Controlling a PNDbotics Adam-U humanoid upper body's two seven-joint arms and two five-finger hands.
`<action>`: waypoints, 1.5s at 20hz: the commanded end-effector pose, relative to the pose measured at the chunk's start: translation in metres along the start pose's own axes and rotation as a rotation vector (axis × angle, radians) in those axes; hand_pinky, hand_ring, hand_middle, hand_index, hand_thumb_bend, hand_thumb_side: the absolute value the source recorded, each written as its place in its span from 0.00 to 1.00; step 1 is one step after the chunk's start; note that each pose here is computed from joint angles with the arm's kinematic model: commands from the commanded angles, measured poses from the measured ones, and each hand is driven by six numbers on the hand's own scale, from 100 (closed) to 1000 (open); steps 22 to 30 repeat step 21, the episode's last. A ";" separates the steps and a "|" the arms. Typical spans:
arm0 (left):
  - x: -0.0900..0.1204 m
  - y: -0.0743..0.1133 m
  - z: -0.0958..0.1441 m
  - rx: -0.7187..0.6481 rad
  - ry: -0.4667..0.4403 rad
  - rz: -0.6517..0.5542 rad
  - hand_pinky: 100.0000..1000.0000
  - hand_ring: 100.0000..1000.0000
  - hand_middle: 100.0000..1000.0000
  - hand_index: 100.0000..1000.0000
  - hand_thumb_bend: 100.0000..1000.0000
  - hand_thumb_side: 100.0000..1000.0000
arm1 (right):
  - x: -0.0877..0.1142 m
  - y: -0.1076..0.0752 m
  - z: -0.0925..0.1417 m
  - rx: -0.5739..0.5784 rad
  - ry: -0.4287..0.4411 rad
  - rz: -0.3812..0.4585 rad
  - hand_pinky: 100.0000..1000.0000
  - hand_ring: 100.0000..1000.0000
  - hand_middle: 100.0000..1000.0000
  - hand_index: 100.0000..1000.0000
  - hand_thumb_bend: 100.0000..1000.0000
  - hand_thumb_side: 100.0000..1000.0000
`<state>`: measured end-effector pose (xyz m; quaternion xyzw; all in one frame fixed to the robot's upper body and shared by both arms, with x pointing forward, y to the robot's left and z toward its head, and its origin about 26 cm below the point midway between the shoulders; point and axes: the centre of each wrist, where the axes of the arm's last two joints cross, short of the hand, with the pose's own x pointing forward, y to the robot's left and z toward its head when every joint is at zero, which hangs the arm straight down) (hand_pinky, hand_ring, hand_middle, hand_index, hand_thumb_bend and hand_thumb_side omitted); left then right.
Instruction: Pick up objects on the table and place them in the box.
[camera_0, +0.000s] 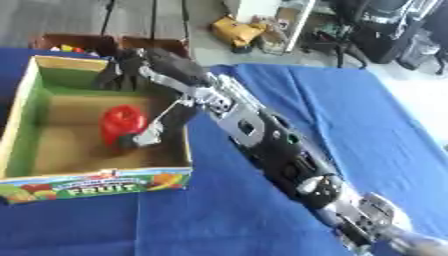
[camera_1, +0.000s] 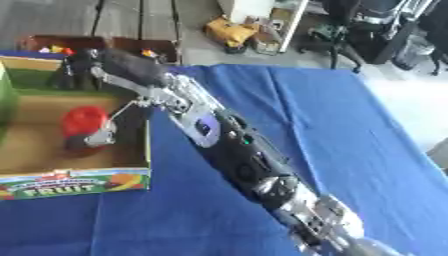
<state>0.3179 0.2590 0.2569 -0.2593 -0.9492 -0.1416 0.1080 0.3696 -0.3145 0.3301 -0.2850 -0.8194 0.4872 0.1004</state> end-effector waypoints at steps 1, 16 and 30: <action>0.005 0.000 -0.005 -0.017 -0.021 -0.012 0.64 0.64 0.73 0.90 0.00 0.88 | 0.013 -0.031 -0.004 -0.104 0.005 -0.026 0.39 0.54 0.55 0.78 0.51 0.59; 0.008 0.004 0.003 0.027 -0.019 -0.039 0.64 0.65 0.73 0.90 0.00 0.87 | 0.062 -0.054 0.037 -0.739 0.106 -0.134 0.35 0.52 0.56 0.81 0.21 0.46; 0.010 0.006 0.007 0.043 -0.005 -0.051 0.65 0.65 0.73 0.90 0.00 0.87 | 0.054 -0.053 0.070 -0.880 0.121 -0.096 0.40 0.56 0.61 0.81 0.11 0.50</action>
